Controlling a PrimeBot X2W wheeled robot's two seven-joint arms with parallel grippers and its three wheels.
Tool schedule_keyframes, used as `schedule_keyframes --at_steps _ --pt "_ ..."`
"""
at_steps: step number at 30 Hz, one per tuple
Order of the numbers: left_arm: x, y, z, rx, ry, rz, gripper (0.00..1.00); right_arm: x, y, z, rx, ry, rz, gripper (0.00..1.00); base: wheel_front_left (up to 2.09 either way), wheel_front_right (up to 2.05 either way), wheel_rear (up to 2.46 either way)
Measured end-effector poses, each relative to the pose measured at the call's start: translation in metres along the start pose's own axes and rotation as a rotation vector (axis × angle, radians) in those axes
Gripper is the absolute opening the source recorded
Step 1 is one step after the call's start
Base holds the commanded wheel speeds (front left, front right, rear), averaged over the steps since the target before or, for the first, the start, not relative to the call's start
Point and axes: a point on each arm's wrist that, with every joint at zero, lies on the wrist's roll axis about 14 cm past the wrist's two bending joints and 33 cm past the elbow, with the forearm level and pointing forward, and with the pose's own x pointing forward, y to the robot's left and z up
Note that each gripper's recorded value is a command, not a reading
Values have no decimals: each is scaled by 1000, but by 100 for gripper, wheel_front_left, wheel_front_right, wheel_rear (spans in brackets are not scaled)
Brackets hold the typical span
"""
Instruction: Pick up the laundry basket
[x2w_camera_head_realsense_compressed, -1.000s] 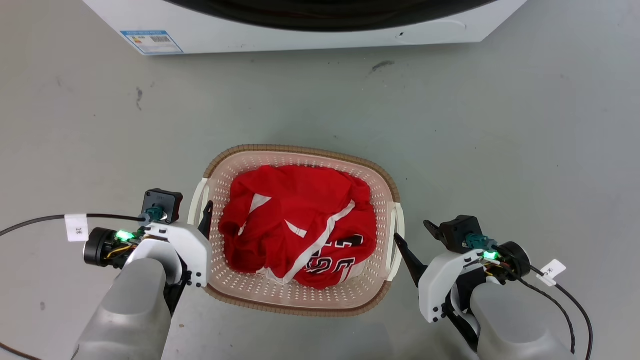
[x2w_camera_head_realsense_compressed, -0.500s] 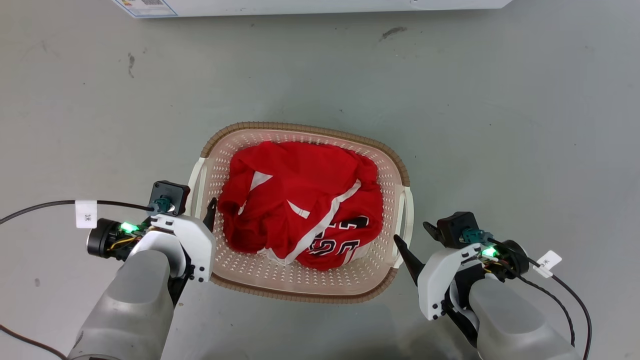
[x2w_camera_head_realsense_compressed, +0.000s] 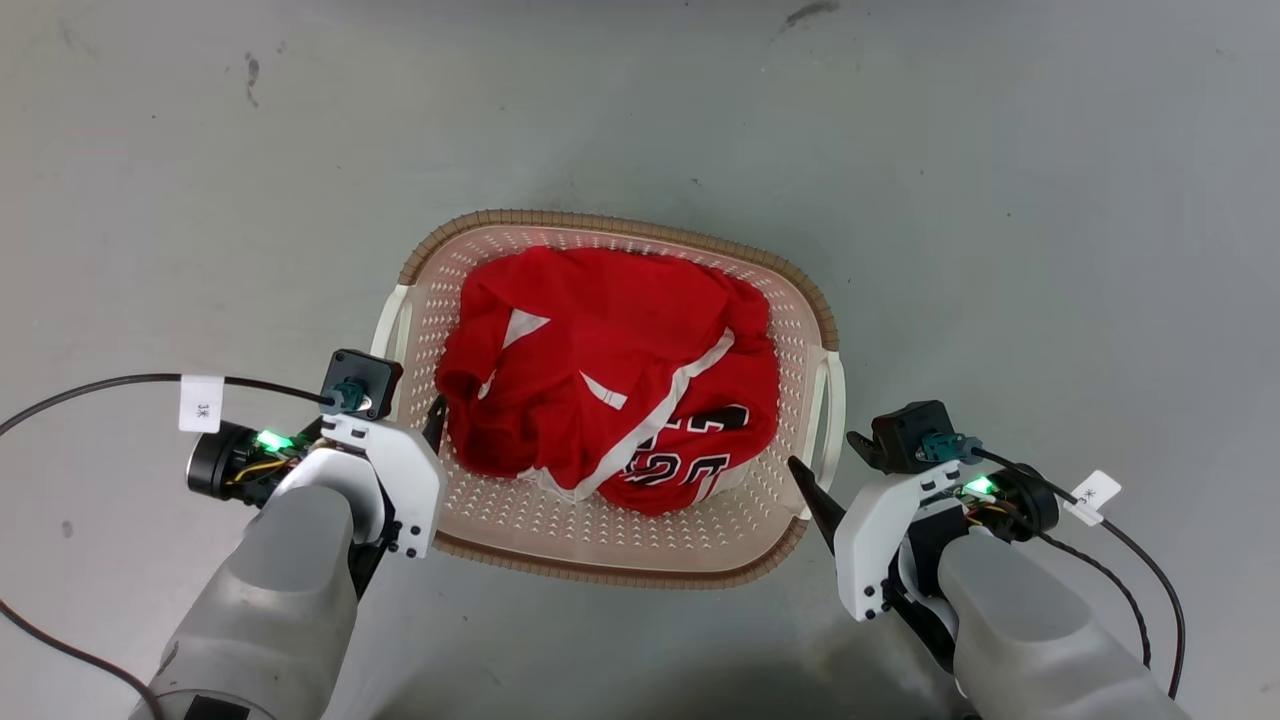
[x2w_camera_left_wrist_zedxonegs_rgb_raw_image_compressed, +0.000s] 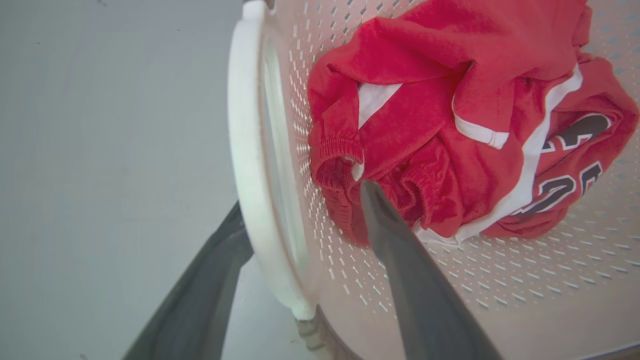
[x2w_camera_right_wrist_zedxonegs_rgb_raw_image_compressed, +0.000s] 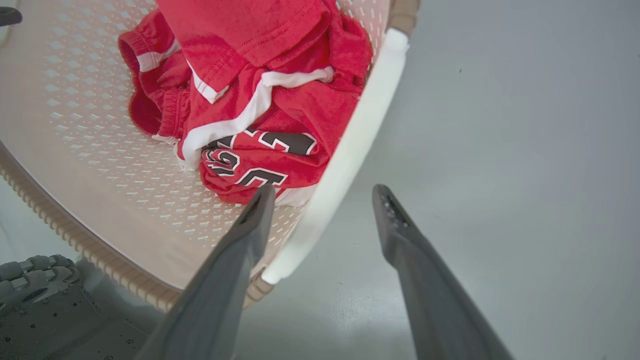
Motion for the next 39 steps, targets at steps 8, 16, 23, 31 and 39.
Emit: schedule_keyframes --at_steps 8,16,23,31,39 --pt "7 -6 -13 4 48 -21 100 9 0 -13 13 63 7 100 0 0 0" --pt "9 -8 -14 2 55 -29 0 10 0 -16 27 71 5 0 0 0 0" --pt "2 -12 -7 0 40 -33 0 6 0 -10 14 67 4 0 0 0 0" --pt "-16 -15 -1 -17 38 -26 0 -7 2 5 -15 36 -1 0 0 0 0" --pt "-43 -23 3 -25 39 -22 0 -29 7 20 -48 11 -11 0 0 0 0"
